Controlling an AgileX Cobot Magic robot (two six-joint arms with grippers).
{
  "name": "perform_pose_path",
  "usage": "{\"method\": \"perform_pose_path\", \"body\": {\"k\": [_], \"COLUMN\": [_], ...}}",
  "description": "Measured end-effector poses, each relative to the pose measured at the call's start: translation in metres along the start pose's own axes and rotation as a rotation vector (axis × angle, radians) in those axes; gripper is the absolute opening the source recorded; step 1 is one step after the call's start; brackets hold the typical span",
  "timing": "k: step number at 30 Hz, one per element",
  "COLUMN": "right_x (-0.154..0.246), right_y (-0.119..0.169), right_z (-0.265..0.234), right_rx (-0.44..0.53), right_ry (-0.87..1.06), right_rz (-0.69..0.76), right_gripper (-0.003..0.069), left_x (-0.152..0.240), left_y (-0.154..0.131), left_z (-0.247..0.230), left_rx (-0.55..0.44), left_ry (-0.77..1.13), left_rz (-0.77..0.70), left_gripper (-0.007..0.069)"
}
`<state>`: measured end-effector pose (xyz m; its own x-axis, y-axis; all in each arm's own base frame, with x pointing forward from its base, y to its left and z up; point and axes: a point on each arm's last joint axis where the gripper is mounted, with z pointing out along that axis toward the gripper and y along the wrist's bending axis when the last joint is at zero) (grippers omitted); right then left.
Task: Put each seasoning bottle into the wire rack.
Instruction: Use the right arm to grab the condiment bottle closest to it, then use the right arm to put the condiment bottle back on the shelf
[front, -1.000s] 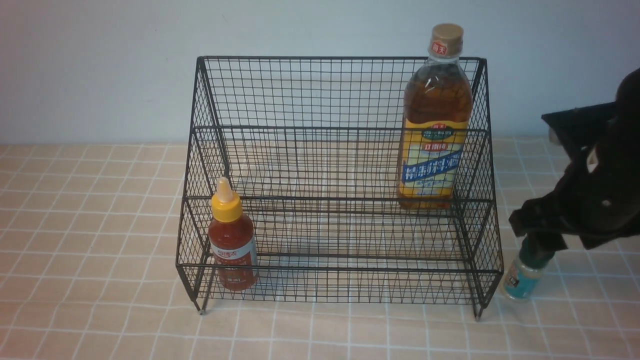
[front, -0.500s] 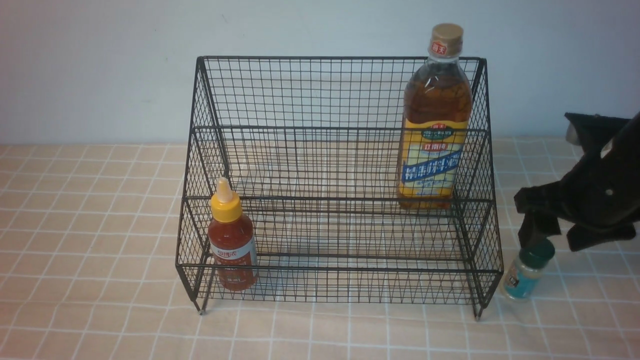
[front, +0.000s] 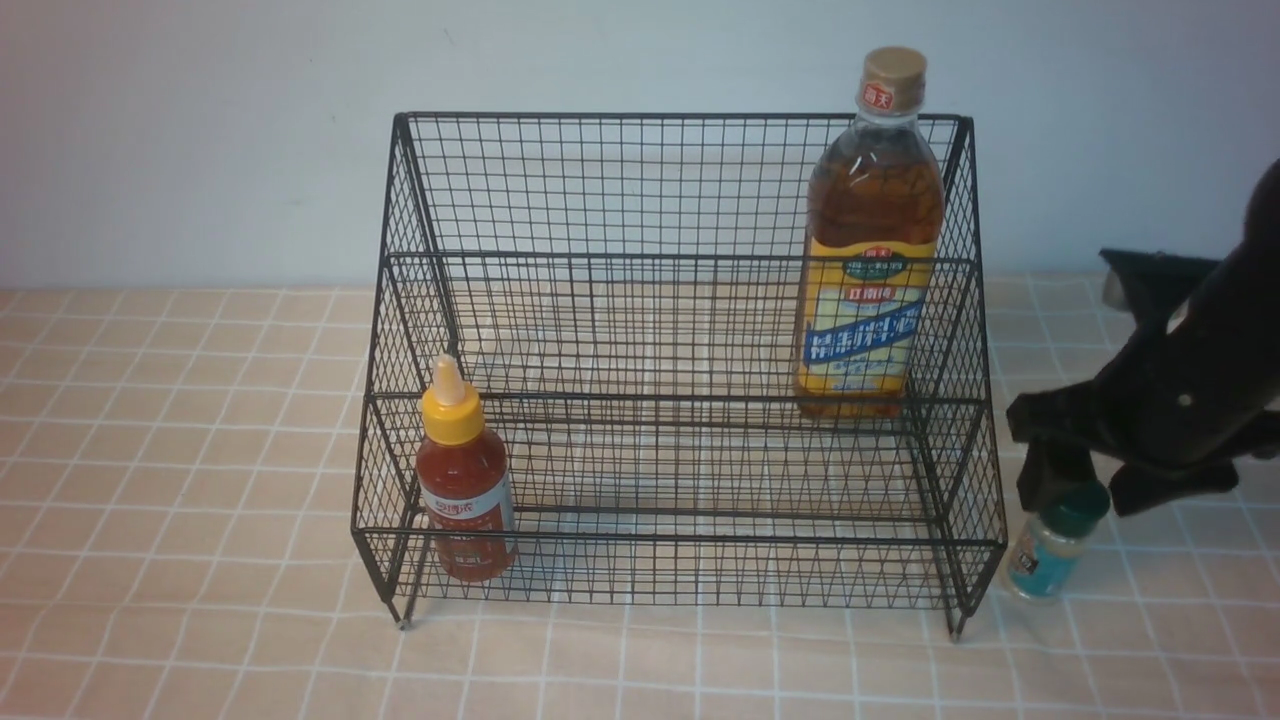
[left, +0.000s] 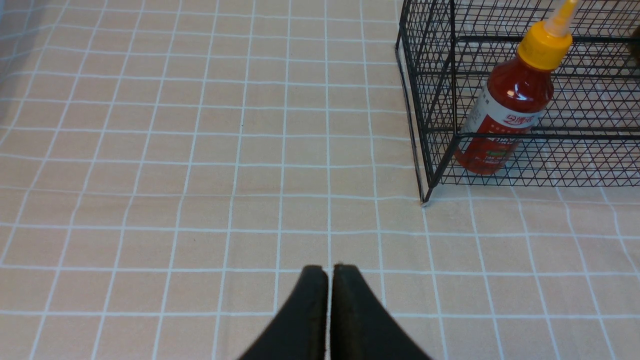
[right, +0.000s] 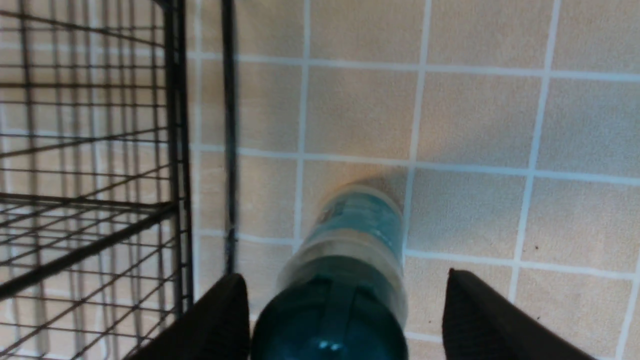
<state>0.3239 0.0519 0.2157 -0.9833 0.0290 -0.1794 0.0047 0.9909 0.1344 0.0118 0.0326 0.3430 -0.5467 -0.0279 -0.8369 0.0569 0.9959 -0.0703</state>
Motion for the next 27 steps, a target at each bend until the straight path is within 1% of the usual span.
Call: {"method": "perform_pose_path", "body": {"k": [1, 2, 3, 4, 9, 10, 11, 13, 14, 15, 17, 18, 20, 21, 22, 23, 24, 27], "right_x": [0.000, 0.000, 0.000, 0.000, -0.001, -0.004, -0.004, -0.007, -0.007, -0.008, -0.007, -0.004, 0.005, 0.005, 0.015, 0.016, 0.023, 0.031], "right_y": [0.000, -0.001, -0.001, -0.001, 0.000, 0.001, 0.001, 0.005, 0.006, 0.009, 0.013, 0.017, 0.026, 0.027, 0.040, 0.042, 0.056, 0.082], "right_z": [0.002, 0.003, 0.003, 0.000, -0.026, -0.046, -0.049, -0.088, -0.094, -0.116, -0.140, -0.159, -0.178, -0.178, -0.187, -0.188, -0.189, -0.184], "right_rx": [0.004, 0.008, 0.008, 0.013, 0.026, 0.039, 0.043, 0.043, 0.042, 0.033, 0.008, -0.027, -0.076, -0.081, -0.122, -0.126, -0.157, -0.196], "right_ry": [0.005, 0.010, 0.010, 0.006, -0.029, -0.066, -0.064, -0.130, -0.138, -0.196, -0.265, -0.320, -0.372, -0.370, -0.384, -0.383, -0.374, -0.344], "right_rz": [-0.004, -0.009, -0.009, -0.017, -0.061, -0.082, -0.085, -0.102, -0.104, -0.108, -0.109, -0.111, -0.134, -0.138, -0.185, -0.193, -0.245, -0.332], "right_gripper": [0.0417, 0.0362, 0.0349, 0.0307, 0.0316, 0.0316, 0.0316, 0.0316, 0.0316, 0.0316, 0.0316, 0.0316, 0.0316, 0.0316, 0.0316, 0.0316, 0.0316, 0.0316], "left_x": [0.000, 0.000, 0.000, 0.000, 0.000, 0.000, 0.000, 0.000, 0.000, 0.000, 0.000, 0.000, 0.000, 0.000, 0.000, 0.000, 0.000, 0.000], "left_y": [0.000, 0.000, 0.000, 0.000, 0.000, 0.000, 0.000, 0.000, 0.000, 0.000, 0.000, 0.000, 0.000, 0.000, 0.000, 0.000, 0.000, 0.000], "left_z": [0.000, 0.000, 0.000, 0.000, 0.000, 0.000, 0.000, 0.000, 0.000, 0.000, 0.000, 0.000, 0.000, 0.000, 0.000, 0.000, 0.000, 0.000], "left_rx": [0.000, 0.000, 0.000, 0.000, 0.000, 0.000, 0.000, -0.001, -0.001, -0.001, -0.001, -0.001, -0.001, -0.001, -0.001, -0.001, -0.001, -0.001], "left_ry": [0.000, 0.000, 0.000, 0.000, 0.000, 0.000, 0.000, 0.000, 0.000, 0.000, -0.001, -0.001, -0.001, -0.001, -0.001, -0.001, -0.001, -0.001], "left_rz": [0.000, 0.000, 0.000, 0.000, 0.000, 0.000, 0.000, 0.000, 0.000, 0.000, 0.000, 0.000, 0.000, 0.000, 0.000, 0.000, 0.000, 0.000], "left_gripper": [-0.0007, -0.0007, -0.0007, -0.0007, -0.0007, -0.0007, -0.0007, -0.0007, -0.0007, -0.0007, -0.0007, -0.0007, -0.0007, -0.0007, -0.0007, -0.0007, -0.0007, -0.0007]}}
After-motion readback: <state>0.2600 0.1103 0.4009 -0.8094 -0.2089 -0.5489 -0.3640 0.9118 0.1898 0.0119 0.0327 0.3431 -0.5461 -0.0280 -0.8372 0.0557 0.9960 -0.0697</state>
